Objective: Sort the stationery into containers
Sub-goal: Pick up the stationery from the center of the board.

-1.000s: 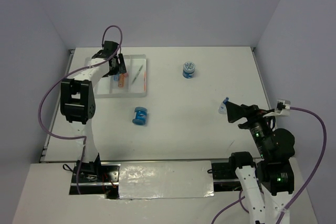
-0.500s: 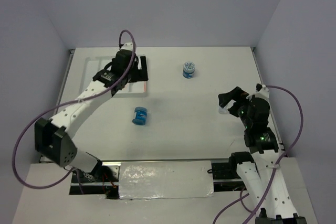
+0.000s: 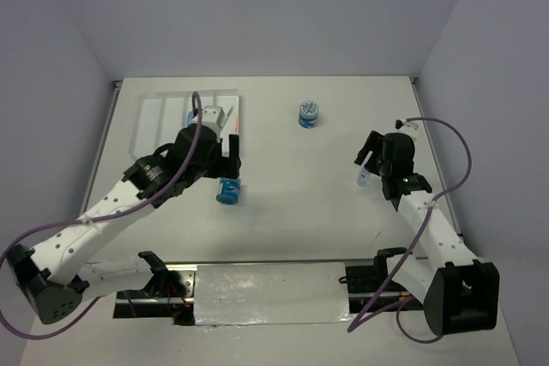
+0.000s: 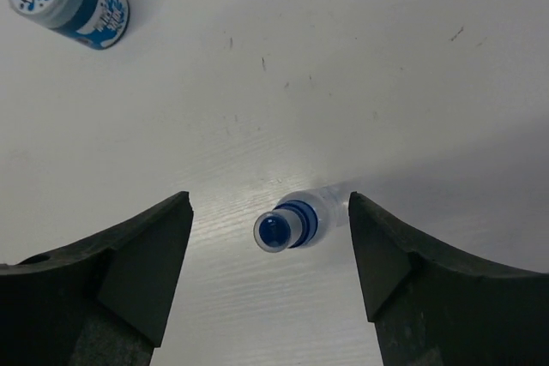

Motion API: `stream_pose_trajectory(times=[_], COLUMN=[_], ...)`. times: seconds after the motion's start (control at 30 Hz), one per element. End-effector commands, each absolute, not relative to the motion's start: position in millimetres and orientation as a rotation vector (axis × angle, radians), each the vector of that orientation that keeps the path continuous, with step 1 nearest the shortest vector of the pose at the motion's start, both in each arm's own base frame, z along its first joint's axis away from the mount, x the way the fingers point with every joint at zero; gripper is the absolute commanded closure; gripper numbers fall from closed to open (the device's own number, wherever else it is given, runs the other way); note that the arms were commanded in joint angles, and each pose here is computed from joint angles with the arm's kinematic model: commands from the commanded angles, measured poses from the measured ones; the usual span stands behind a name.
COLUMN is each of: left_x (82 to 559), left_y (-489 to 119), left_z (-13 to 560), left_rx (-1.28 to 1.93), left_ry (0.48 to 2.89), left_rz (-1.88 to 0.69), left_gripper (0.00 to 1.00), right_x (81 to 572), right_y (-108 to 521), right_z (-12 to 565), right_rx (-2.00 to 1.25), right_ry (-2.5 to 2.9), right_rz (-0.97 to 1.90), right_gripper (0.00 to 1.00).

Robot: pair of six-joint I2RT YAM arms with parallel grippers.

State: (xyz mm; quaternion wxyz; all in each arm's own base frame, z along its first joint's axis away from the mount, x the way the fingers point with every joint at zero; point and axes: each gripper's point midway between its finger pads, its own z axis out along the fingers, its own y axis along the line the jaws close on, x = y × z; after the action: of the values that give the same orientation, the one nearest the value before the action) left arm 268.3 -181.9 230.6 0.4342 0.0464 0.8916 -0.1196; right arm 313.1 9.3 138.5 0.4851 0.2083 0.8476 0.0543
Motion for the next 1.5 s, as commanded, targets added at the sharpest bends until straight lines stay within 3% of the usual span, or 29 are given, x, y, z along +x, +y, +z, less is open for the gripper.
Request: stream_pose_trajectory(times=[0.0,0.13,0.4,0.8,0.9,0.97,1.2,1.3,1.47], left_x=[251.0,234.4,224.7,225.0,226.0,225.7,229.4,234.2,242.9], left_y=[-150.3,-127.9,-116.0,-125.5,-128.6,-133.2,-155.7,-180.5,-255.1], left_z=[263.9,264.4,235.9,226.1,225.8,225.4,230.4,226.7,246.1], left_rx=[0.049,0.057,0.089,0.135,0.134,0.141,0.109,0.118,0.336], left_ry=[2.147,2.131,2.171,2.195,2.195,2.200,2.179,2.144,1.886], left_rz=[-0.252,-0.207,-0.150,-0.177,-0.192,-0.217,-0.357,-0.493,-0.870], left_gripper=[0.01,0.01,0.01,0.01,0.01,0.01,0.01,0.01,0.01], right_x=[335.8,333.6,322.1,320.8,320.8,319.5,320.5,320.7,320.9], right_y=[12.0,16.5,1.5,2.9,6.3,5.0,11.3,20.9,60.0], right_z=[156.4,148.2,134.4,117.5,116.0,117.2,134.8,152.0,193.7], right_rx=[0.446,0.440,0.537,0.544,0.532,0.536,0.513,0.466,0.269], right_ry=[2.017,2.029,2.027,2.071,2.076,2.074,2.039,2.019,2.025], right_rz=[0.092,0.040,-0.095,-0.108,-0.084,-0.093,-0.052,-0.001,0.175], right_gripper=[0.21,0.33,0.38,0.53,0.70,1.00,1.00,1.00,1.00])
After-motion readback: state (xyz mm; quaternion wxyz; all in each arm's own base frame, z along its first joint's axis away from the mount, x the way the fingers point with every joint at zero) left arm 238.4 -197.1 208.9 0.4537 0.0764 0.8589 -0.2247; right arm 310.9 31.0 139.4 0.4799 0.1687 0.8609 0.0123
